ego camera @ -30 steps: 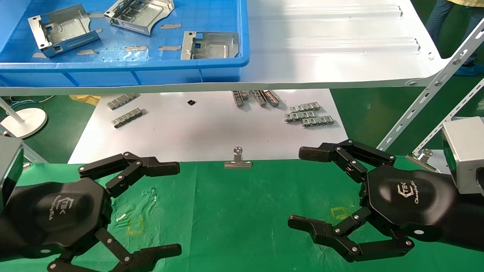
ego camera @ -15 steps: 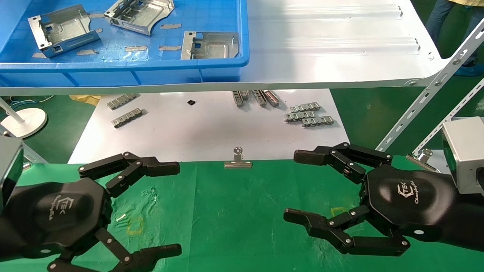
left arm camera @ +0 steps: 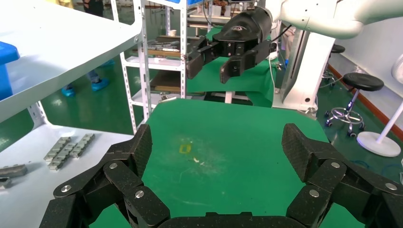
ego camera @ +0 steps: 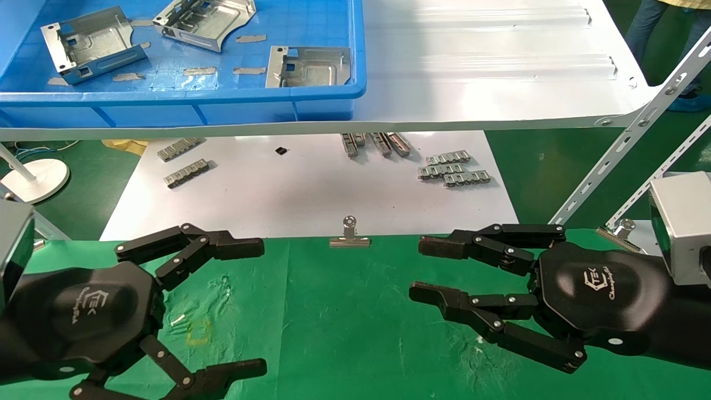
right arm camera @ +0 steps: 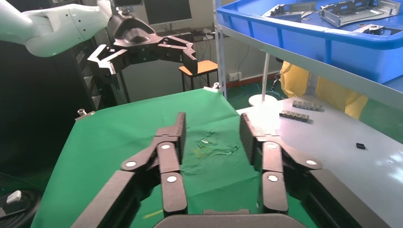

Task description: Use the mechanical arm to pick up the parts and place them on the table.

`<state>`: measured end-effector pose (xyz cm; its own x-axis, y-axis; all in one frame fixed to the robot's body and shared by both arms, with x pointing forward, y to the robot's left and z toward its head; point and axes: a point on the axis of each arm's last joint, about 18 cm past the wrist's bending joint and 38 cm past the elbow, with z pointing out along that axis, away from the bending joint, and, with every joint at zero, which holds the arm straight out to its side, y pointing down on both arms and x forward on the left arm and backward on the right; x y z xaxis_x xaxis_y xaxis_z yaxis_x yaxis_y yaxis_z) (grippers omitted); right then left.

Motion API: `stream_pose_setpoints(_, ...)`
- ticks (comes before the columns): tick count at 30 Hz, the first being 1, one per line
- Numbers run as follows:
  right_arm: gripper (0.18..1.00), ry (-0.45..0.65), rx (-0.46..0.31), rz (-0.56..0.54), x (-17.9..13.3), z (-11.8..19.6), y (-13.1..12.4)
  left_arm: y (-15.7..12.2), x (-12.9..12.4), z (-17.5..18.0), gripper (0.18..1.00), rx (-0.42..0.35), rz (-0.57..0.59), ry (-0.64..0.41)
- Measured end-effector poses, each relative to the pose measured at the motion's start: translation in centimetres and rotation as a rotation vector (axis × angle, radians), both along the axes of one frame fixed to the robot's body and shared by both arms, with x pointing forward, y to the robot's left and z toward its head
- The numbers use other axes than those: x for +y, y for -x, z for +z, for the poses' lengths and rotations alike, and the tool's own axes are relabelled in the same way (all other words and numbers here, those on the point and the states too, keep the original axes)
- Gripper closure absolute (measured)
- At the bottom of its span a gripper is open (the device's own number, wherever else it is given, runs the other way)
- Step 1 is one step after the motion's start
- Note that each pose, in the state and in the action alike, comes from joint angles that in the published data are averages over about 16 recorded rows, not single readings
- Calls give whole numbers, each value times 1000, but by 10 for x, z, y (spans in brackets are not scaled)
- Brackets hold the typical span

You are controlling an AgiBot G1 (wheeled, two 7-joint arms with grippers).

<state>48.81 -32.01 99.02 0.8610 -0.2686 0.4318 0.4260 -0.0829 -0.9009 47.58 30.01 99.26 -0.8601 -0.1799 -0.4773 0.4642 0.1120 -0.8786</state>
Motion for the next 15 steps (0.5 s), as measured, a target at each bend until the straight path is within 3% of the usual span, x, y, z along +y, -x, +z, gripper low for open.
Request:
stream_pose_setpoints(11, 838, 0, 0, 0, 0, 0, 0, 0, 0, 0, 183, 0, 0, 0)
stream_pose_setpoints(15, 890, 0, 0, 0, 0, 0, 0, 0, 0, 0, 183, 0, 0, 0)
